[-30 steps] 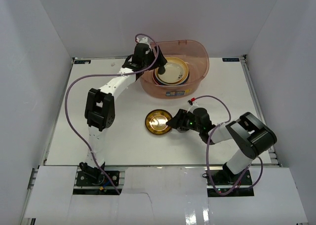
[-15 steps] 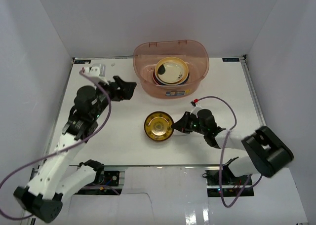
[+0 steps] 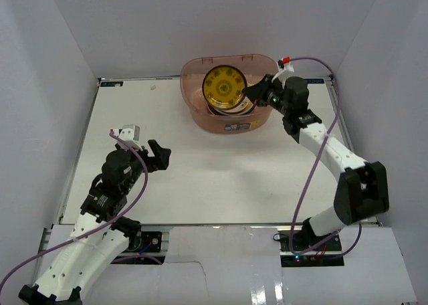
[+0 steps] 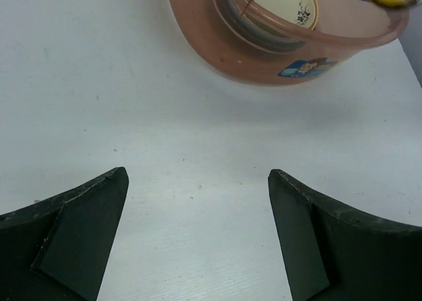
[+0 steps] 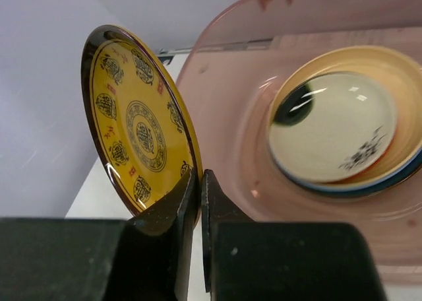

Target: Place the plates into the plastic bin on the countertop

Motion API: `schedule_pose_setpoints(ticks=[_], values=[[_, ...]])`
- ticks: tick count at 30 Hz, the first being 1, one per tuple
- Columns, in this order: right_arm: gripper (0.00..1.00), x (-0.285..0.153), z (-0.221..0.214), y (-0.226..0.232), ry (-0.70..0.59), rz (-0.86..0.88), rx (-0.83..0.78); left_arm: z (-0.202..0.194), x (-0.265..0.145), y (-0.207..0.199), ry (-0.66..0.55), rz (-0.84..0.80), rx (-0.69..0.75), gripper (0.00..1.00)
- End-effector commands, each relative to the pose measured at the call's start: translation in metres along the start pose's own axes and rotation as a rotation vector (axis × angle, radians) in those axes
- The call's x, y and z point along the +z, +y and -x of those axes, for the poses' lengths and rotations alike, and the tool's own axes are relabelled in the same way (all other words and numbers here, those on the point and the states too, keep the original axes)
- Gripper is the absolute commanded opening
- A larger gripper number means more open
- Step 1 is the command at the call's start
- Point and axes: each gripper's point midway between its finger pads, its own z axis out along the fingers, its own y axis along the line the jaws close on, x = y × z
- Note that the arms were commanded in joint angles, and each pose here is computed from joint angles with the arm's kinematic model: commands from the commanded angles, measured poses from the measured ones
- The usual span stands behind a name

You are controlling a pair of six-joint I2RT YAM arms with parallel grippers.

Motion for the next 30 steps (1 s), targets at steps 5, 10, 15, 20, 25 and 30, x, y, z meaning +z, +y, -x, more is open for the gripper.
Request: schedule_pose_setpoints(ticks=[5, 10, 15, 20, 25, 30], values=[[0.13, 0.082, 0.004, -0.093, 0.104, -0.192, -0.002, 0.005, -0.001, -0.007, 0.004, -0.042, 0.027, 0.98], [0.24, 0.108, 0.003, -0.128, 0.120, -0.267, 0.003, 0.008, -0.005, -0.006, -0.014, -0.042, 0.033, 0.98], [0.71, 0.114, 0.016, -0.127, 0.119, -0.268, -0.025, 0.007, -0.002, -0.006, -0.004, -0.036, 0.037, 0.98], [0.94, 0.082, 0.041, -0.089, 0.087, -0.203, -0.082, 0.010, -0.002, -0.009, -0.018, -0.050, 0.031, 0.98], [0.90, 0.008, 0.047, -0.039, 0.027, -0.131, -0.136, 0.010, -0.002, -0.010, -0.023, -0.057, 0.035, 0.98], [0.90, -0.089, -0.007, 0.001, 0.009, -0.066, -0.215, 0.010, 0.000, -0.013, -0.006, -0.061, 0.006, 0.98]])
